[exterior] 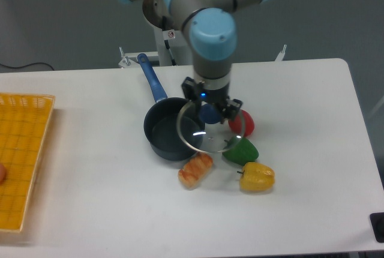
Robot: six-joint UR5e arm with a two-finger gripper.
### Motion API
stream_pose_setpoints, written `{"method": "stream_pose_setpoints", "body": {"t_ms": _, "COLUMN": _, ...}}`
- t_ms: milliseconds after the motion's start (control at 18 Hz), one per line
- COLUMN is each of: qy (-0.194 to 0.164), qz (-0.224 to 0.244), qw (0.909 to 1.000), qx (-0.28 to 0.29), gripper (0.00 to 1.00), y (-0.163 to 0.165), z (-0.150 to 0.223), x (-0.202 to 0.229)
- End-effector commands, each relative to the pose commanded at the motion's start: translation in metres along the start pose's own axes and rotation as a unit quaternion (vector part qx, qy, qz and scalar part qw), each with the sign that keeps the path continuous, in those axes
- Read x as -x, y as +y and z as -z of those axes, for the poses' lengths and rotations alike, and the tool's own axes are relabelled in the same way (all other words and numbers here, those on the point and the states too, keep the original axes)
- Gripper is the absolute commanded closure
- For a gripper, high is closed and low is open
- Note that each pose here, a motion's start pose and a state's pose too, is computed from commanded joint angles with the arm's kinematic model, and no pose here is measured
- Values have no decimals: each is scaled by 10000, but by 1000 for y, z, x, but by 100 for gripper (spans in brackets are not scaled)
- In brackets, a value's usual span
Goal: Open the lid
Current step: 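Lift the glass lid off the saucepan and carry it toward the peppers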
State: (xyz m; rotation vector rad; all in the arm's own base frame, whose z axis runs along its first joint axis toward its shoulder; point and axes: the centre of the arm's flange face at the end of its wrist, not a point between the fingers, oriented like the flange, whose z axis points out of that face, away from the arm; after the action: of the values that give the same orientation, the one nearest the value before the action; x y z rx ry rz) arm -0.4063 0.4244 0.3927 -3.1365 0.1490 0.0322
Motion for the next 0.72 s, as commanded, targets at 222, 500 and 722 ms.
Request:
{"method": "stream_pose_setpoints", "body": {"t_ms": 222, "qy": -17, "qz": -161, "qw": 9999, "qx": 2, "gripper": 39, "y": 6, "z": 0, "x": 16}}
{"method": "stream_pose_setpoints", "body": {"t_ms": 500, "qy": -38, "qz": -222, "qw": 9997, "qx": -6, "gripper": 40, "y": 7, "z": -3, "x": 32}}
{"method": "stream_pose_setpoints", "body": {"t_ms": 722, "qy": -3, "qz": -284, "qw": 9996, "qx": 13, "gripper": 40, "y": 15, "z": -9, "x": 41}}
